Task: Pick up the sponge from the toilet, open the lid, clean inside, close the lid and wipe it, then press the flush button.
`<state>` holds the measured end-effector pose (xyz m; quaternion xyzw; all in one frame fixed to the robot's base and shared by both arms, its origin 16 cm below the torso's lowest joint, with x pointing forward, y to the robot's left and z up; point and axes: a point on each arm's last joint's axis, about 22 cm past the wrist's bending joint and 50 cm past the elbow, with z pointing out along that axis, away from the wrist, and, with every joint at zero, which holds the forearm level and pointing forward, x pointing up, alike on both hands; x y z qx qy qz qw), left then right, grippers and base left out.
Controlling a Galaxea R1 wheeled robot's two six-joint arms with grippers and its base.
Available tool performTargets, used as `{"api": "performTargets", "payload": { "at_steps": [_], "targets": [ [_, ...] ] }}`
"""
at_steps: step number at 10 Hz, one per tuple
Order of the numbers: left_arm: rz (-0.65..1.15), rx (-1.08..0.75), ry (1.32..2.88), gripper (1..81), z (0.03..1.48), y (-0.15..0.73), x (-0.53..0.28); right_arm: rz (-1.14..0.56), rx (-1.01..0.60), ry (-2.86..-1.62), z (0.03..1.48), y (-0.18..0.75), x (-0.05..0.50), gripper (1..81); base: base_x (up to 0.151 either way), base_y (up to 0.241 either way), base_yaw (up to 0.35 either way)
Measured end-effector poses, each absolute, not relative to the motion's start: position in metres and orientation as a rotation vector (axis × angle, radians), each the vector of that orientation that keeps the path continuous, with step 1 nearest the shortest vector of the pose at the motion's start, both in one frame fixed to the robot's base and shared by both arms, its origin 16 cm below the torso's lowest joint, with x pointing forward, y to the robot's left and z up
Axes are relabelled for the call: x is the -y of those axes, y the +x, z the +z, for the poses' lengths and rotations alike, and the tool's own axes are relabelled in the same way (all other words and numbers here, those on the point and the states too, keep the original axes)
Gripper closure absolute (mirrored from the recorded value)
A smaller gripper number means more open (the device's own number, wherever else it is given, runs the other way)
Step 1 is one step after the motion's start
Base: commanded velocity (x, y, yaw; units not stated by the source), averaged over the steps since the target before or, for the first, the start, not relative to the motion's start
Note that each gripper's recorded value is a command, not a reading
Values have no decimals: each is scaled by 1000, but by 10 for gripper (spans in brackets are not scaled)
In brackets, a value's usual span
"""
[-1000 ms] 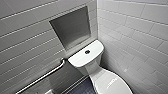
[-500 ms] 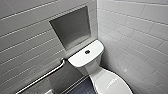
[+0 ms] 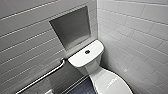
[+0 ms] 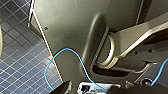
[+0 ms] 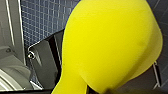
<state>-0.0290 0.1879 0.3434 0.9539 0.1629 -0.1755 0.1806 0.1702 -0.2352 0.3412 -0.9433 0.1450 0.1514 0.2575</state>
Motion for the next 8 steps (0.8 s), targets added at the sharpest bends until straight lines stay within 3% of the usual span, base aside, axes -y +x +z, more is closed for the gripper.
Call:
{"api": "performTargets", "payload": {
  "at_steps": [3,6,8],
  "targets": [
    [-494,-459,2693,10,343,-28,-186,312,-305,-2576,331,246,218,811,0,0,0],
    [-491,-459,2689,10,343,-26,-182,155,-158,-2533,335,349,196,811,0,0,0],
    [-490,-460,2689,10,343,-26,-182,138,-80,-2450,359,380,166,811,0,0,0]
  ]
}}
